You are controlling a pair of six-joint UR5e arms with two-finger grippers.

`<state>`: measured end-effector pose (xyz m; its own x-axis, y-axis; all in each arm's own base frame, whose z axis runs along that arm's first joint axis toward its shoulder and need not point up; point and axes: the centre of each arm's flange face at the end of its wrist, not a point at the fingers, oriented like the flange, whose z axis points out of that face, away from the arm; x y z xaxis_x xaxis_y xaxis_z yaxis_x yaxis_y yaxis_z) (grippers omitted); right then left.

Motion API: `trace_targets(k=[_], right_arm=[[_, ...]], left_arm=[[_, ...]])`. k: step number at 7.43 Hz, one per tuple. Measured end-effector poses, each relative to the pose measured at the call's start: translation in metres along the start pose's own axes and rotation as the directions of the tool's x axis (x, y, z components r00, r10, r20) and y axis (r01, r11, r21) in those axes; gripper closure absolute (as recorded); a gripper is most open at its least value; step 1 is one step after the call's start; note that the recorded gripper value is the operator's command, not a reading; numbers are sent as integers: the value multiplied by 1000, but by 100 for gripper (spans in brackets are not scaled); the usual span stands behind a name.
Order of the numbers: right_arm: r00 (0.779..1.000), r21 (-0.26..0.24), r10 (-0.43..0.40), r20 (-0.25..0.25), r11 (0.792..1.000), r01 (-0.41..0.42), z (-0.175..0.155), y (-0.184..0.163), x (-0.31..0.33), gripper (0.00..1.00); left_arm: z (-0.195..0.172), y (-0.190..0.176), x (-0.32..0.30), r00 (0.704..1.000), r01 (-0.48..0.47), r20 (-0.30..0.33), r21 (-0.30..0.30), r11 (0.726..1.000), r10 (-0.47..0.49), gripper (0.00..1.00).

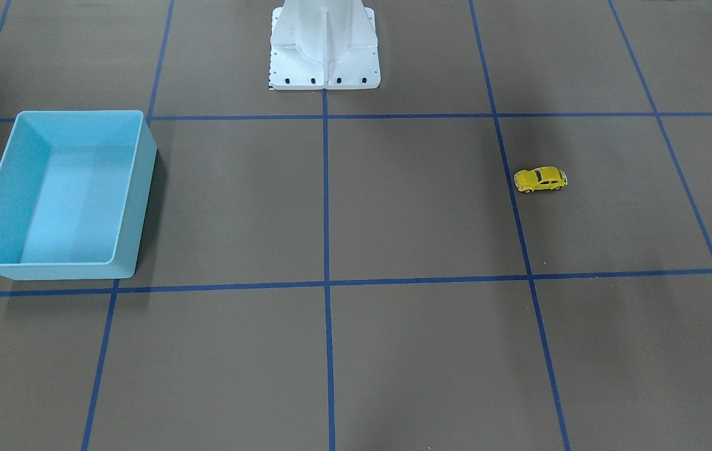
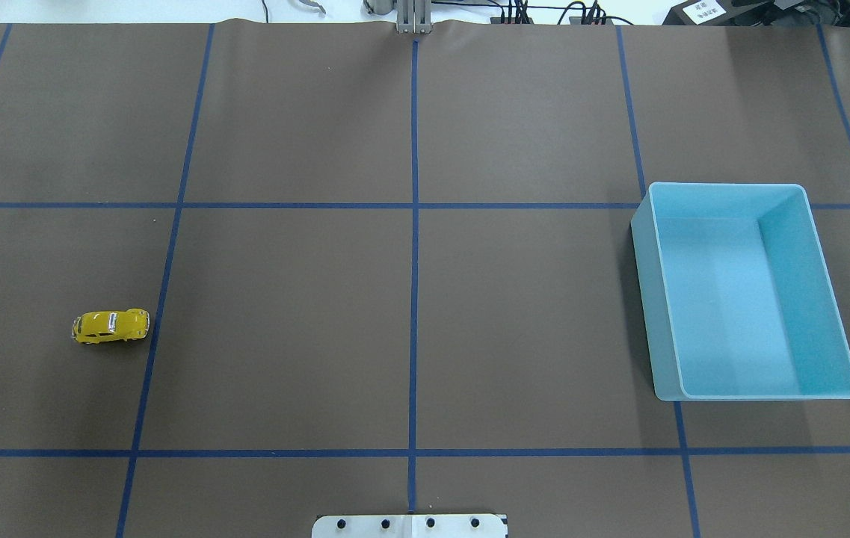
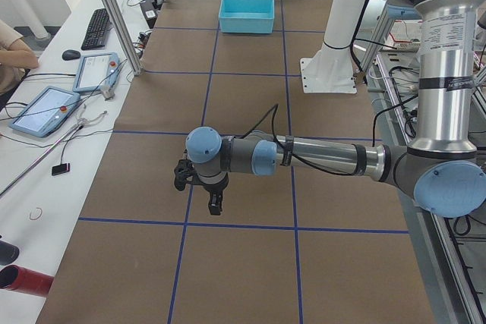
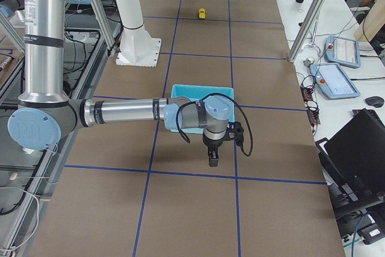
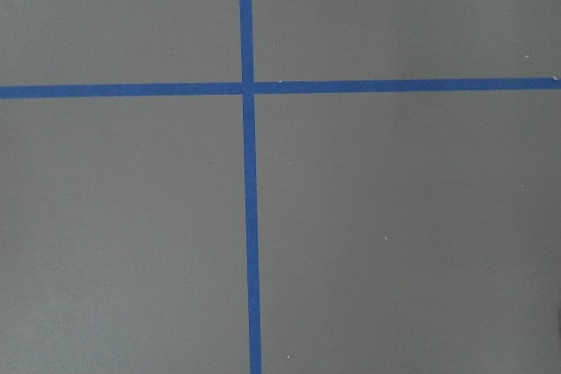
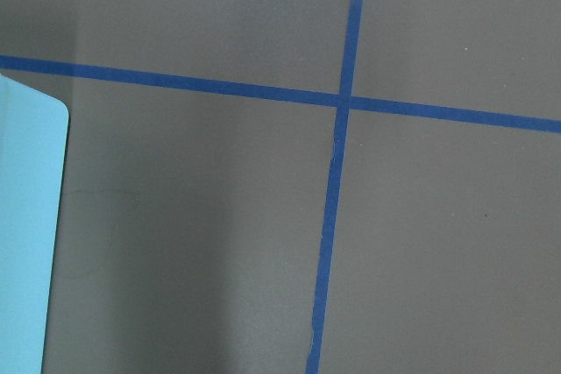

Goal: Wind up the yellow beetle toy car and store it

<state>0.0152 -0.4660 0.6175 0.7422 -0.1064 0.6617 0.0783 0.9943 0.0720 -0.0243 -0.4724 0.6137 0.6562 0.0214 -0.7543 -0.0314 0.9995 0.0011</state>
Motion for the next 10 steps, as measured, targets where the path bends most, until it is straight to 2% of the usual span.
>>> trace_targets(k=[7, 9, 10], right_arm=[[1000, 0, 0, 0, 1000, 0, 0, 0, 0, 0], [1000, 0, 0, 0, 1000, 0, 0, 0, 0, 0], [1000, 0, 0, 0, 1000, 0, 0, 0, 0, 0]], left_arm=[[-26, -1, 41, 998, -67, 2, 40, 997, 67, 0], [-27, -2, 89, 986, -165, -8, 39, 986, 166, 0], [-21, -2, 127, 970, -242, -16, 28, 970, 242, 0]])
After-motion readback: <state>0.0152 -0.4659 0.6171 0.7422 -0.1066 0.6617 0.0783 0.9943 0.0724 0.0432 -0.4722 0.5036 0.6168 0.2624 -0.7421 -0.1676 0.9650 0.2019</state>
